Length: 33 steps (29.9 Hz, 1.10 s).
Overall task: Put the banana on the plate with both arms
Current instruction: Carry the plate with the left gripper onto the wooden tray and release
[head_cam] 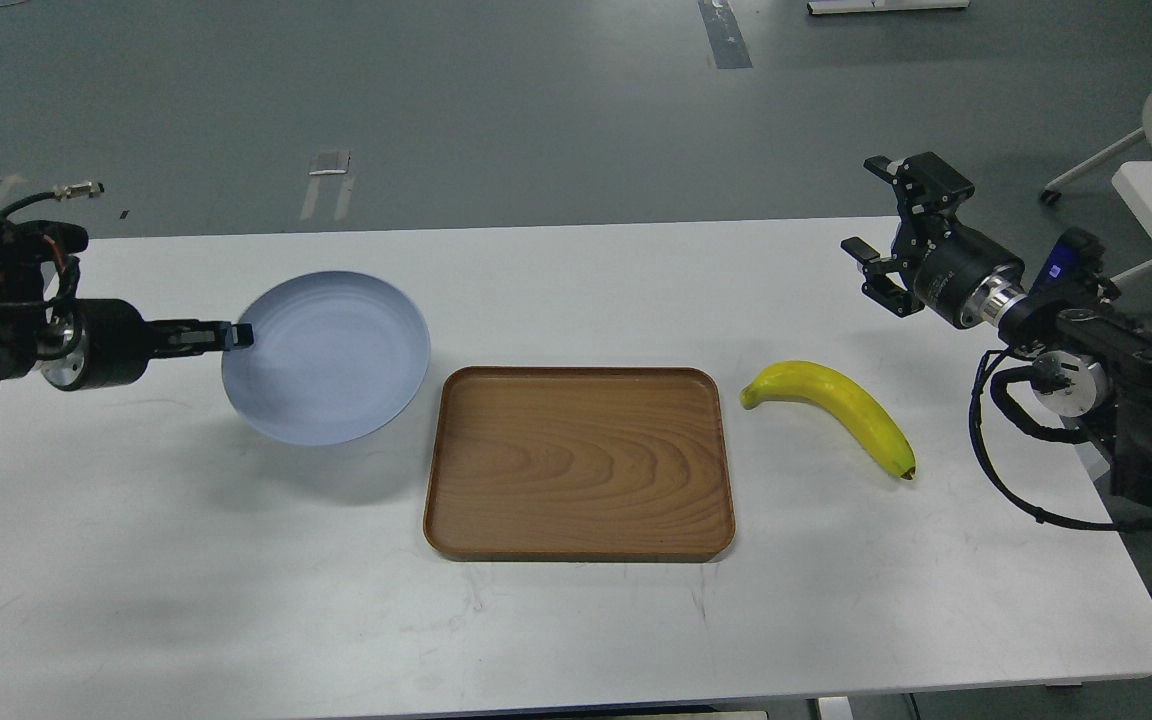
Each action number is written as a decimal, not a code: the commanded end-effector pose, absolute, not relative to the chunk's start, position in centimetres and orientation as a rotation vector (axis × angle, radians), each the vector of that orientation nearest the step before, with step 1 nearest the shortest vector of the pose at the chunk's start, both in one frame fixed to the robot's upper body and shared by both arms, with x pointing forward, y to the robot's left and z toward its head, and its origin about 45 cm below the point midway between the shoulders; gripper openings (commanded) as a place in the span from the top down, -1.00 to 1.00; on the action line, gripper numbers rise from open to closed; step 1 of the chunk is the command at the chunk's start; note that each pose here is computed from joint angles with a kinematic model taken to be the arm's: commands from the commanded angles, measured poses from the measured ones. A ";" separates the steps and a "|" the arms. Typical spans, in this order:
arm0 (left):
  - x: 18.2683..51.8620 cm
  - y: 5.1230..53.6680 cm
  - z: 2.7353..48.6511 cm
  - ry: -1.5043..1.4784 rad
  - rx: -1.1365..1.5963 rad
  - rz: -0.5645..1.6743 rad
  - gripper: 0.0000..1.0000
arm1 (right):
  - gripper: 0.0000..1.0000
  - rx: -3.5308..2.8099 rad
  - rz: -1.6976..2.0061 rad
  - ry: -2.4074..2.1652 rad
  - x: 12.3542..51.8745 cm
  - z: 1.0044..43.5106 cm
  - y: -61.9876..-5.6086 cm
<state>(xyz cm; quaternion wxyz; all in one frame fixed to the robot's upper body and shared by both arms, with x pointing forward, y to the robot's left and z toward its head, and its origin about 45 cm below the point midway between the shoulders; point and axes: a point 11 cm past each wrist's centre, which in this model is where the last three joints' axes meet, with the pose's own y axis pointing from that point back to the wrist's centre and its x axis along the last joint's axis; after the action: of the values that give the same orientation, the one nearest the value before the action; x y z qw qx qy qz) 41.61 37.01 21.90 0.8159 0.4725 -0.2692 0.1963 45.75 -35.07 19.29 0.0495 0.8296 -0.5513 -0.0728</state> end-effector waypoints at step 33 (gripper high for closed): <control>42.2 13.8 14.9 -0.689 0.946 -0.041 0.91 | -0.99 2.511 -0.202 -1.684 45.8 19.7 -35.8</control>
<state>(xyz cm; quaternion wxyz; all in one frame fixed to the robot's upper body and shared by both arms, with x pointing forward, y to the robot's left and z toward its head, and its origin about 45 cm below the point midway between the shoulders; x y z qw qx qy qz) 42.14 13.82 14.88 0.8330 0.4467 -0.3258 -0.0207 45.79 -35.87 19.68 0.0555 0.8270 -0.5555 -0.0664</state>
